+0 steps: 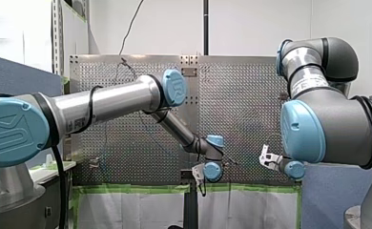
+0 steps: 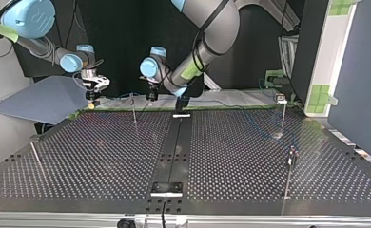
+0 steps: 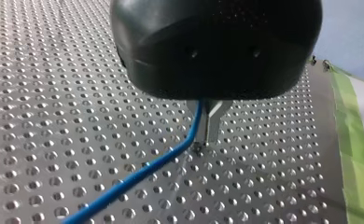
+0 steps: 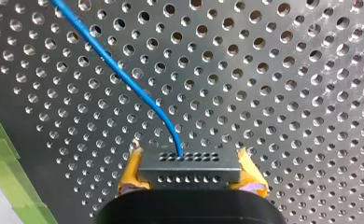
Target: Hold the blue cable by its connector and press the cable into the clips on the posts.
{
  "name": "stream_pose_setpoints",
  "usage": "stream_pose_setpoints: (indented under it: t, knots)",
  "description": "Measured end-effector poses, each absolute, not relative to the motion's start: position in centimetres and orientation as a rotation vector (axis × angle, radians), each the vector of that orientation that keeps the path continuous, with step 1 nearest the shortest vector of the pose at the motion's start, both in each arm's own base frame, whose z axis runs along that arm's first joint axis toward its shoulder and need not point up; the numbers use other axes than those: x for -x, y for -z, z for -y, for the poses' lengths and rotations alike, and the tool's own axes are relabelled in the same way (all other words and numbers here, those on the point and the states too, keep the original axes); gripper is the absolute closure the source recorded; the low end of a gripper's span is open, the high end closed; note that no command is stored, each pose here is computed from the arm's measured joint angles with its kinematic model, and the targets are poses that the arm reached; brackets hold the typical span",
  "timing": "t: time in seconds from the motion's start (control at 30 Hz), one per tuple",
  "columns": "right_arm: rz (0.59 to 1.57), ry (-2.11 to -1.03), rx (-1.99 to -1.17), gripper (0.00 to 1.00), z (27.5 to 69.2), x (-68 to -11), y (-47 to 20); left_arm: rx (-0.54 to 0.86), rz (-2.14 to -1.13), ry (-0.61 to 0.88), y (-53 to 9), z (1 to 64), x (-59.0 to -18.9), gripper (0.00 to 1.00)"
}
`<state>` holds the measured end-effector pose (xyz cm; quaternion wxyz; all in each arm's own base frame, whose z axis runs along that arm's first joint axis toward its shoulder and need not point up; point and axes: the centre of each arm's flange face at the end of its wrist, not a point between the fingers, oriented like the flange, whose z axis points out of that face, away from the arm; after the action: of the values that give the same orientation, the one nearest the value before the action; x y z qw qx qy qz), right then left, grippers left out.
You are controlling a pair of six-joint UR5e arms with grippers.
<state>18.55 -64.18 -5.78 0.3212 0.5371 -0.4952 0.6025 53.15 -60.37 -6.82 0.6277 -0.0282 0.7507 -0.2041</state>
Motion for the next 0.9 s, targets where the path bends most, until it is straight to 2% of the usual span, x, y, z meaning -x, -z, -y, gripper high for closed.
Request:
stream_pose_setpoints:
  t: [0.23,0.9]
  knots:
    - [1.298,-1.586,-1.410,1.00,64.3,-18.6,5.7,0.067,-1.762,0.439,8.0,58.9,-53.2,1.00]
    - [1.290,-1.603,-1.379,1.00,65.7,-18.2,4.9,0.065,-1.736,0.477,6.1,59.7,-55.0,1.00]
